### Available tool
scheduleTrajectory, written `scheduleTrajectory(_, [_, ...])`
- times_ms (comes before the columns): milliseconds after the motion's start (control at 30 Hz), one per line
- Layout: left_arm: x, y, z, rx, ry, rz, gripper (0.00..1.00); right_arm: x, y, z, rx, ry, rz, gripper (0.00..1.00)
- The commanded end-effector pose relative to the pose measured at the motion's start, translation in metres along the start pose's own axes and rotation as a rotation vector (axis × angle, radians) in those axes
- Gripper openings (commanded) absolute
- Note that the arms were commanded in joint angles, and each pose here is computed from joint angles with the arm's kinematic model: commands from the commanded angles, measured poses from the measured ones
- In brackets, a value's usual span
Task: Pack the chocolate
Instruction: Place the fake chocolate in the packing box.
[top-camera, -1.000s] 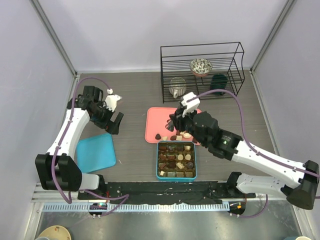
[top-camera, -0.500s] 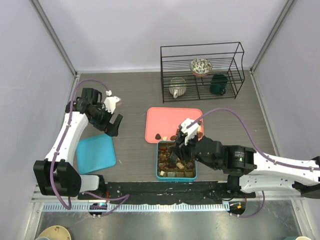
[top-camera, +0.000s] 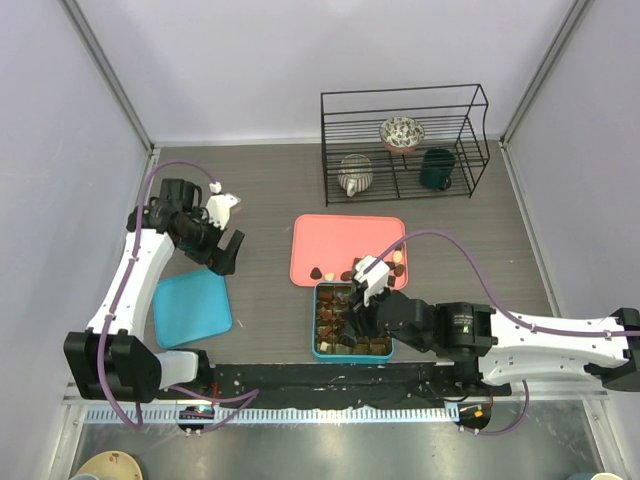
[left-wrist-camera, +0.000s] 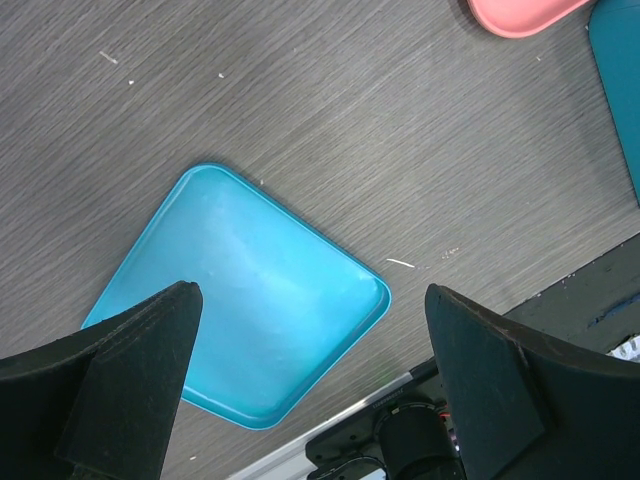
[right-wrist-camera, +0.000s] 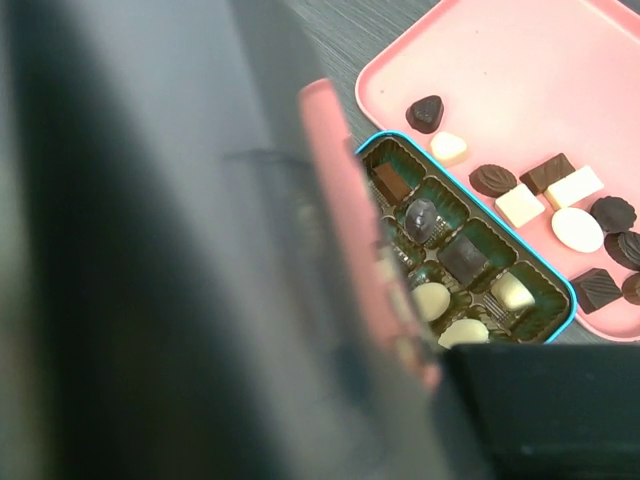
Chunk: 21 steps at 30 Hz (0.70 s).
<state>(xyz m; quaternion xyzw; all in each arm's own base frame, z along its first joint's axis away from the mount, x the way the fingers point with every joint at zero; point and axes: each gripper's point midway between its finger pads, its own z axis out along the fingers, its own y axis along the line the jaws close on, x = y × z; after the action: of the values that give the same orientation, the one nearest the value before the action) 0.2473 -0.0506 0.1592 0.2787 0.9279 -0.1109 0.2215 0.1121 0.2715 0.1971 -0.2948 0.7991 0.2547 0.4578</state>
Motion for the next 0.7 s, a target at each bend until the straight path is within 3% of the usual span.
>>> scheduleTrajectory(0, [0.0, -0.004, -0.008, 0.0, -0.017, -0.016, 1.0, -0.028, 0.007, 0.002, -0.004, -0.115, 0.071, 0.35])
scheduleTrajectory(333, [0.0, -0.004, -0.01, -0.003, -0.019, -0.013, 1.0, -0.026, 0.005, -0.002, -0.008, -0.118, 0.083, 0.47])
scheduleTrajectory(467, [0.0, -0.005, -0.011, 0.0, -0.019, -0.015, 1.0, -0.029, 0.002, -0.005, 0.002, -0.123, 0.082, 0.47])
scheduleTrajectory(667, [0.0, -0.006, -0.011, 0.004, -0.02, -0.014, 1.0, -0.056, -0.012, -0.013, 0.078, -0.208, 0.078, 0.4])
